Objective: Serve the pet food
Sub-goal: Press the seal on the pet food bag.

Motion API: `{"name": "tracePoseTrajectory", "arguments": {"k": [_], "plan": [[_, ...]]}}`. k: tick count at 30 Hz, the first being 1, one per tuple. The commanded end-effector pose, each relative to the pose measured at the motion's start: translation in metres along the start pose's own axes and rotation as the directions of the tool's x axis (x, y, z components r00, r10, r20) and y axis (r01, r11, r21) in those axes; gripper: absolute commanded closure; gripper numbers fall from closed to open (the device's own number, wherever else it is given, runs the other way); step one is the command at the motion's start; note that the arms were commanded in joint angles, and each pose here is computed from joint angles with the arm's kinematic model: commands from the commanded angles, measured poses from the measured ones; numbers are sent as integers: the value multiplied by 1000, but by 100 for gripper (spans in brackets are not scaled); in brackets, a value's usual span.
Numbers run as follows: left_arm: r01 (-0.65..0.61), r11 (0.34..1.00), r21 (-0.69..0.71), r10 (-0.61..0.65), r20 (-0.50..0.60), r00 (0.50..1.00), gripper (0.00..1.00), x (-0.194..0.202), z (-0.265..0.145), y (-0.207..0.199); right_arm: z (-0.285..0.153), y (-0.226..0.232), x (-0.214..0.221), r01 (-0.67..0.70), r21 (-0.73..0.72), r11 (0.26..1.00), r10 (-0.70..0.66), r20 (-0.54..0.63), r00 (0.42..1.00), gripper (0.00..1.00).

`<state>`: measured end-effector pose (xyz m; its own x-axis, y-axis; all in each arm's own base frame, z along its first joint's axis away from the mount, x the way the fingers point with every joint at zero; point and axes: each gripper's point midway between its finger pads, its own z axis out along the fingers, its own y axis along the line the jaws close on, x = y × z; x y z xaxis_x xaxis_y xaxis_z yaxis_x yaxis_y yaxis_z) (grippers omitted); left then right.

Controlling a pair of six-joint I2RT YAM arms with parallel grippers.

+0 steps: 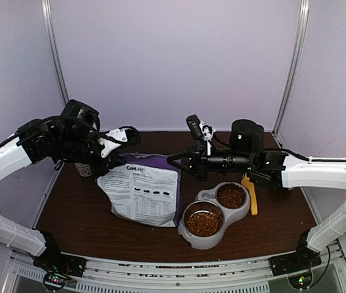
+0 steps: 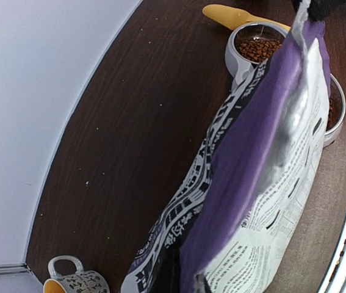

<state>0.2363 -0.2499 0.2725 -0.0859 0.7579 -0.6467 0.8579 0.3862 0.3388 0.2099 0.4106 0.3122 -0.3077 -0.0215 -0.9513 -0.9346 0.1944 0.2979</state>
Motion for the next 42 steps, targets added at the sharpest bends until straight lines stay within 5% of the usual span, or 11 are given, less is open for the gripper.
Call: {"name": "tracePoseTrajectory", "arguments": {"k": [1, 9, 13, 16, 18, 21, 25, 28, 30, 36, 42], "plan": [[44, 981, -189, -61, -85, 995, 100, 30, -14, 36, -15, 6, -28, 25, -7, 1000, -24, 87, 996, 100], [72, 960, -271, -93, -69, 993, 83, 40, -27, 48, -15, 5, -28, 19, 1, 1000, -19, 90, 996, 100], [76, 958, -275, -94, -53, 994, 100, 41, -31, 48, -15, 5, -27, 17, 0, 1000, -17, 91, 996, 100], [77, 953, -293, -97, -55, 994, 100, 43, -34, 51, -15, 4, -26, 14, 2, 1000, -14, 90, 996, 100], [80, 944, -320, -106, -64, 992, 85, 47, -36, 55, -15, 4, -26, 12, 2, 1000, -12, 90, 996, 100], [89, 938, -334, -115, -57, 992, 83, 49, -40, 59, -17, 4, -25, 11, 4, 1000, -11, 91, 996, 100], [95, 937, -335, -115, -39, 993, 100, 49, -44, 58, -18, 4, -25, 11, 6, 1000, -12, 90, 996, 100], [103, 939, -329, -119, -30, 992, 100, 48, -45, 57, -17, 3, -25, 8, 9, 1000, -9, 92, 996, 100], [107, 936, -336, -125, -31, 992, 88, 49, -46, 58, -18, 2, -25, 8, 12, 1000, -9, 95, 995, 100], [118, 920, -373, -140, -30, 990, 71, 53, -51, 64, -19, 2, -25, 7, 18, 1000, -9, 97, 995, 100], [146, 932, -332, -134, 61, 989, 91, 41, -54, 59, -18, 0, -23, 2, 22, 1000, -4, 93, 996, 100]]}}
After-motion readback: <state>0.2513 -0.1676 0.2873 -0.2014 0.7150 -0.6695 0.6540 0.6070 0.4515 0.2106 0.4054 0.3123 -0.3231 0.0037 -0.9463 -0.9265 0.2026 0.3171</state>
